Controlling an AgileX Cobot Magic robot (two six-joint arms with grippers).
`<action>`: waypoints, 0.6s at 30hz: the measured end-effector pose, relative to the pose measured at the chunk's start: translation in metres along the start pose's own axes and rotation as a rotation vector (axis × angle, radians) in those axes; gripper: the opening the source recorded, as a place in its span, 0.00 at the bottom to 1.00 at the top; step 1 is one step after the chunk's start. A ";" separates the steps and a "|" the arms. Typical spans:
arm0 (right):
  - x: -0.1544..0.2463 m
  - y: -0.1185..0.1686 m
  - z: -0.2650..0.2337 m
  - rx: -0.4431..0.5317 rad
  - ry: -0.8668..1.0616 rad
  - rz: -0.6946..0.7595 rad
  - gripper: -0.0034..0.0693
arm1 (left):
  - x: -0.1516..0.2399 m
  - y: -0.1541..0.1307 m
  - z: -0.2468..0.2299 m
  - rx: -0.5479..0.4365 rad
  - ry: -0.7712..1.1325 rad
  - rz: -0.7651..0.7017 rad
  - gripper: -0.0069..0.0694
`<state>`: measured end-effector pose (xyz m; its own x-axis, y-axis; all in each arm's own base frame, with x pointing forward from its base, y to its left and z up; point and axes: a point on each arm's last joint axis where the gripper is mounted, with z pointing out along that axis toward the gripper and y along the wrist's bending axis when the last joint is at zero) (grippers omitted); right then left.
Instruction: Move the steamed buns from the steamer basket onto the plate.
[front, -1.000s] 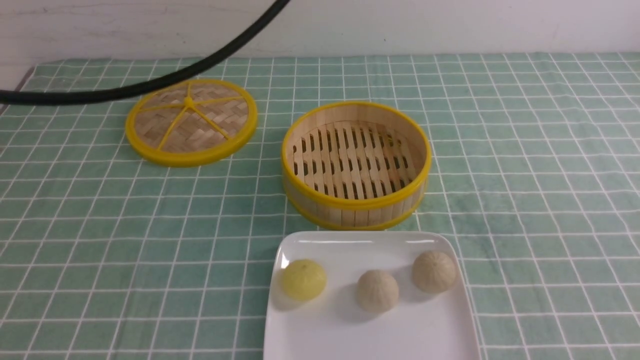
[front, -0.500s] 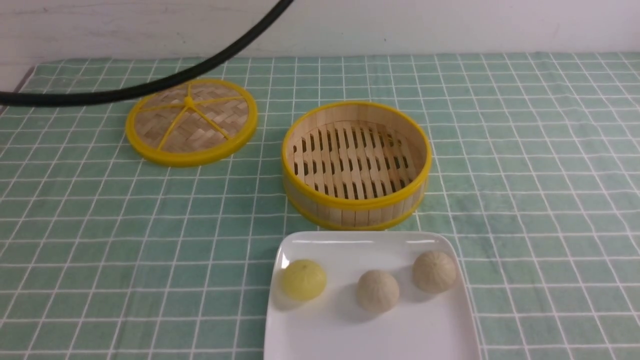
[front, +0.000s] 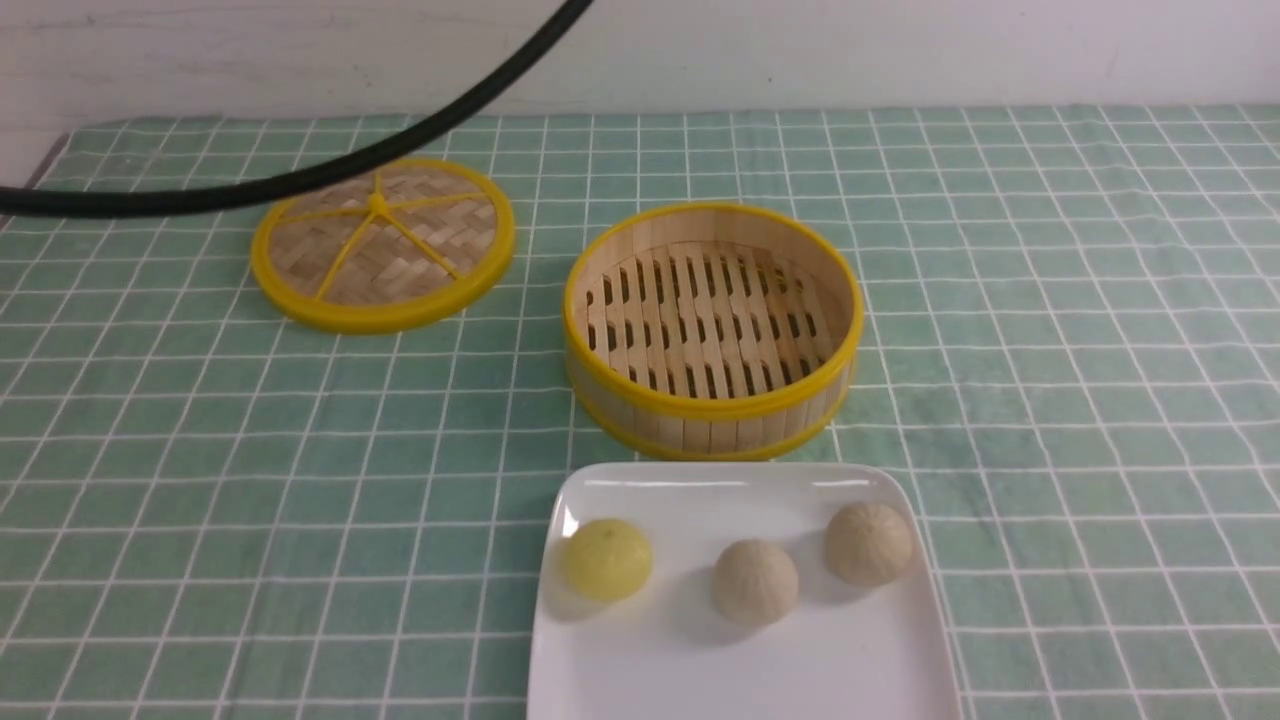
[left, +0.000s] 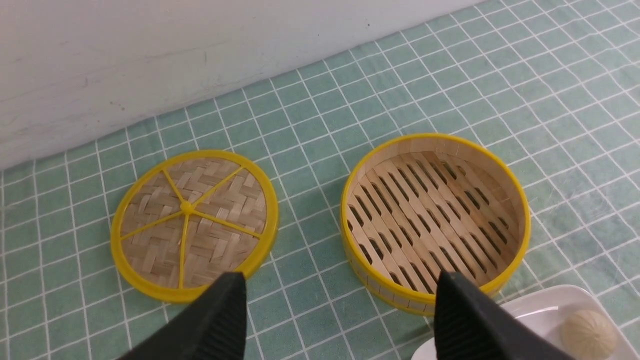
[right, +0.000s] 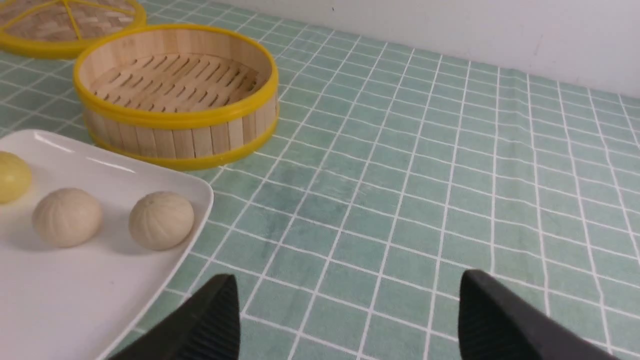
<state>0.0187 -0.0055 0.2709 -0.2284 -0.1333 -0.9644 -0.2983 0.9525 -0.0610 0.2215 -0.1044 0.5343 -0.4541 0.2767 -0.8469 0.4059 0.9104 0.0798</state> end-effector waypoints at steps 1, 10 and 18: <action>0.001 0.001 0.004 -0.007 -0.028 0.009 0.83 | 0.000 0.000 0.001 0.000 0.001 0.000 0.75; 0.030 0.009 0.033 -0.032 -0.080 -0.014 0.83 | 0.000 -0.001 0.010 -0.001 0.022 0.003 0.75; 0.031 0.008 0.034 -0.015 -0.084 -0.047 0.83 | 0.000 0.000 0.010 -0.006 0.022 0.007 0.75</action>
<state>0.0413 0.0069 0.2317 -0.1359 -0.1534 -0.9788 -0.3211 0.9414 -0.1029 0.2297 -0.1080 0.5289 -0.4685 0.2898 -0.8346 0.4047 0.9101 0.0889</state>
